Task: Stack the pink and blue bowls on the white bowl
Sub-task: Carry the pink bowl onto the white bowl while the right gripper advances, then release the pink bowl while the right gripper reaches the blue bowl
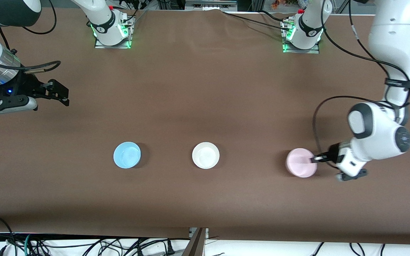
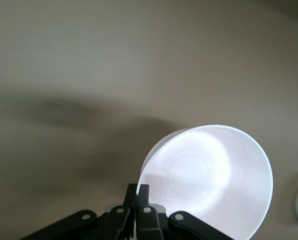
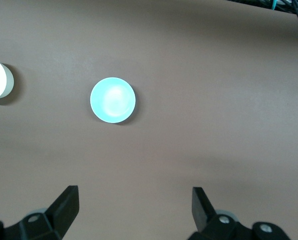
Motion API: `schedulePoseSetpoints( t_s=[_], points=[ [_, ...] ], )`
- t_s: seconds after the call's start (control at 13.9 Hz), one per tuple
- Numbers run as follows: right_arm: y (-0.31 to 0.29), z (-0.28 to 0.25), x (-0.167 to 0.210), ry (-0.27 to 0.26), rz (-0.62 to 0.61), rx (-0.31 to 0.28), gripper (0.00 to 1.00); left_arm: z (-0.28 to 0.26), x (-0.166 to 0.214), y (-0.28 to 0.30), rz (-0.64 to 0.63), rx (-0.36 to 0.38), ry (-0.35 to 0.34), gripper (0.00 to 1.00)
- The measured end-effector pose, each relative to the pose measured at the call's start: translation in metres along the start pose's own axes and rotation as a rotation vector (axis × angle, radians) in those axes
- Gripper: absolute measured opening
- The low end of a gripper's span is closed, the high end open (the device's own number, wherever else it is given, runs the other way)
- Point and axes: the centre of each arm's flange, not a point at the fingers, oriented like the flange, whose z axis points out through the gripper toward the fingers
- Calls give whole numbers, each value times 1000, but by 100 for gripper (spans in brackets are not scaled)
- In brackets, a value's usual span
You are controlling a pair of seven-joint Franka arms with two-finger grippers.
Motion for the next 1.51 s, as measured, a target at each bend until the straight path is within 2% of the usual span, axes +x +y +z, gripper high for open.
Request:
schedulePoseSetpoints(
  t_s=[0.22, 0.43, 0.65, 0.79, 0.93, 1.22, 1.51],
  points=[
    [0, 37, 11, -60, 0, 1, 100, 20, -51, 114, -22, 12, -17, 3],
    [0, 92, 23, -141, -1, 3, 100, 46, -96, 200, -76, 31, 4, 3],
    [14, 104, 28, -152, 21, -2, 100, 82, -130, 252, -57, 25, -8, 3],
    [39, 101, 26, -148, 61, -7, 100, 106, -145, 272, -54, 10, 2, 3],
    [46, 102, 25, -155, 62, -4, 100, 125, -155, 277, -35, 34, 11, 3],
    [-10, 105, 26, -177, -23, 2, 100, 136, -160, 279, -22, 55, 16, 3],
    [-27, 137, 38, -181, -21, 42, 100, 141, -157, 276, -24, 56, 25, 3]
  ],
)
